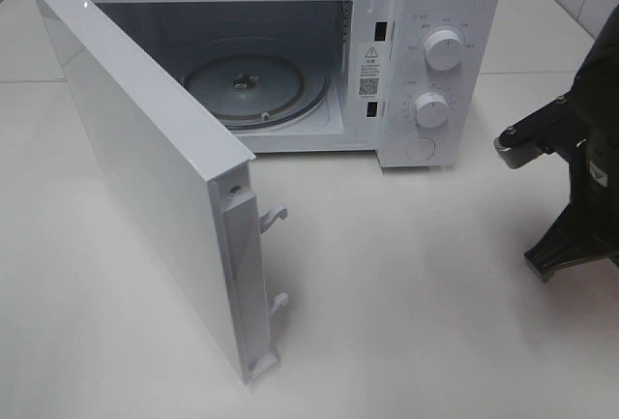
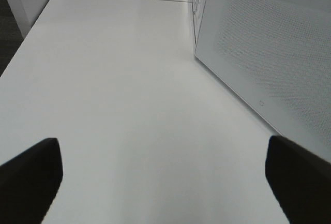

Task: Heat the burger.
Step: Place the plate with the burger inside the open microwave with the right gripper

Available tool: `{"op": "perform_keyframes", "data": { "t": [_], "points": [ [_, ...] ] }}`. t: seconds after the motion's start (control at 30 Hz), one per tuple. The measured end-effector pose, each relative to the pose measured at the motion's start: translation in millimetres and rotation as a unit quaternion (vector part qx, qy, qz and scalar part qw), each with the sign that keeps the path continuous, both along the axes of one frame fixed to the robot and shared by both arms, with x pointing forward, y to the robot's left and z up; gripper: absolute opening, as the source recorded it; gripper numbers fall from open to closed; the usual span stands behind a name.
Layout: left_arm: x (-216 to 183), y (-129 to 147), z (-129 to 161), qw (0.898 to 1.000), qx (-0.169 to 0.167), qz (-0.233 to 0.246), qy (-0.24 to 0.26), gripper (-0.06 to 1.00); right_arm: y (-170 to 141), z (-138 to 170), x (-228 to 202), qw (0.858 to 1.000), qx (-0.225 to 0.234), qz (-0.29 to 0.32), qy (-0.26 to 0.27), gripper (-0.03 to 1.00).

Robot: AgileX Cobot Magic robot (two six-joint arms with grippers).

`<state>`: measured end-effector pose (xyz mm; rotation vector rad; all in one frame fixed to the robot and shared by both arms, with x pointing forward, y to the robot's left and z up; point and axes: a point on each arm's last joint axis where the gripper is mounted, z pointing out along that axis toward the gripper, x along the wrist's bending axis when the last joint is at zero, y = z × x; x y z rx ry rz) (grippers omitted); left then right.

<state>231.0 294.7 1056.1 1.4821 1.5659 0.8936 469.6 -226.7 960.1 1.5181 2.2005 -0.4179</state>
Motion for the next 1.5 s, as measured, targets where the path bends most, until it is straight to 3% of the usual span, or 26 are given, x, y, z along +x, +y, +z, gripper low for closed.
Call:
{"op": "perform_keyframes", "data": {
  "t": [0.67, 1.5],
  "points": [
    [0, 0, 0, 1.000, 0.000, 0.000, 0.000, 0.99, 31, 4, -22, 0.998, -0.027, 0.060, 0.023, 0.00],
    [0, 0, 0, 1.000, 0.000, 0.000, 0.000, 0.99, 75, 4, -51, 0.984, -0.036, 0.173, 0.024, 0.01]
  ]
}}
